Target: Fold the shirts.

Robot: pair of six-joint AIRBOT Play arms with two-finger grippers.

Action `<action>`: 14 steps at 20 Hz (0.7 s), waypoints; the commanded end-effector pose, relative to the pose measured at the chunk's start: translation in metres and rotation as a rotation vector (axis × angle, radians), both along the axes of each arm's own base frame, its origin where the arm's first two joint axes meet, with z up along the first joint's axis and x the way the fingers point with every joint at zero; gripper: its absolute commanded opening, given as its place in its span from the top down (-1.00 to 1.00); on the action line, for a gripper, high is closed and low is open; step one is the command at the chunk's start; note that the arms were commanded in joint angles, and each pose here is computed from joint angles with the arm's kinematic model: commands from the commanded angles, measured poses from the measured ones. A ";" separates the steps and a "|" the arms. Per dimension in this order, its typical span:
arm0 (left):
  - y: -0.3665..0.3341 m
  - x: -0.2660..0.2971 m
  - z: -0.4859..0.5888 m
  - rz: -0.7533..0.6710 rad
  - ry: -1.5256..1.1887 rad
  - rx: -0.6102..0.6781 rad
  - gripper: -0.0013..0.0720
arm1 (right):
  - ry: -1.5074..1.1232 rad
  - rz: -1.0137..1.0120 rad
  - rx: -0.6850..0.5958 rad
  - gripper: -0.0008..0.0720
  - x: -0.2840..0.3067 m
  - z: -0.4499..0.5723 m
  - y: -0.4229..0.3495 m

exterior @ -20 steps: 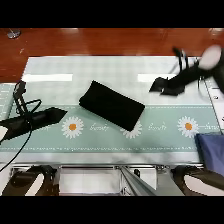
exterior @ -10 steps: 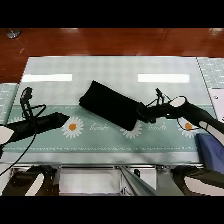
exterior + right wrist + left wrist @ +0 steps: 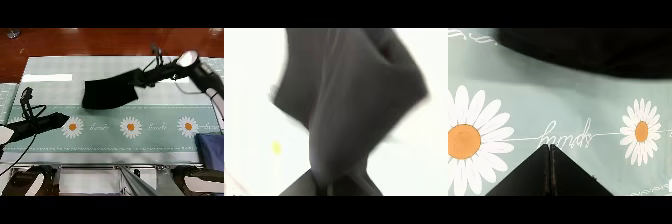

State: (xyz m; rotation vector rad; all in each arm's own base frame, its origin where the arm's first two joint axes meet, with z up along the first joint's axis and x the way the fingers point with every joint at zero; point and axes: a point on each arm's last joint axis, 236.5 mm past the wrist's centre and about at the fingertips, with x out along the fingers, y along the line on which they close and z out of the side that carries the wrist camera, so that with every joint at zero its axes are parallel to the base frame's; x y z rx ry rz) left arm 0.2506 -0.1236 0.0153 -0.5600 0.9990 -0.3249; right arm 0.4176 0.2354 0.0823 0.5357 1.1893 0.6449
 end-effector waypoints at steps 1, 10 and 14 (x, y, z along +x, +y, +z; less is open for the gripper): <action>0.000 0.000 0.000 0.000 0.001 -0.001 0.88 | -0.085 -0.077 -0.174 0.93 0.020 0.075 -0.055; 0.001 0.003 0.001 0.008 -0.010 0.001 0.88 | 0.137 -0.565 -0.511 0.92 -0.081 0.136 -0.285; 0.001 0.003 0.001 0.009 -0.012 0.001 0.88 | 0.194 -0.761 -0.594 0.93 -0.150 0.133 -0.343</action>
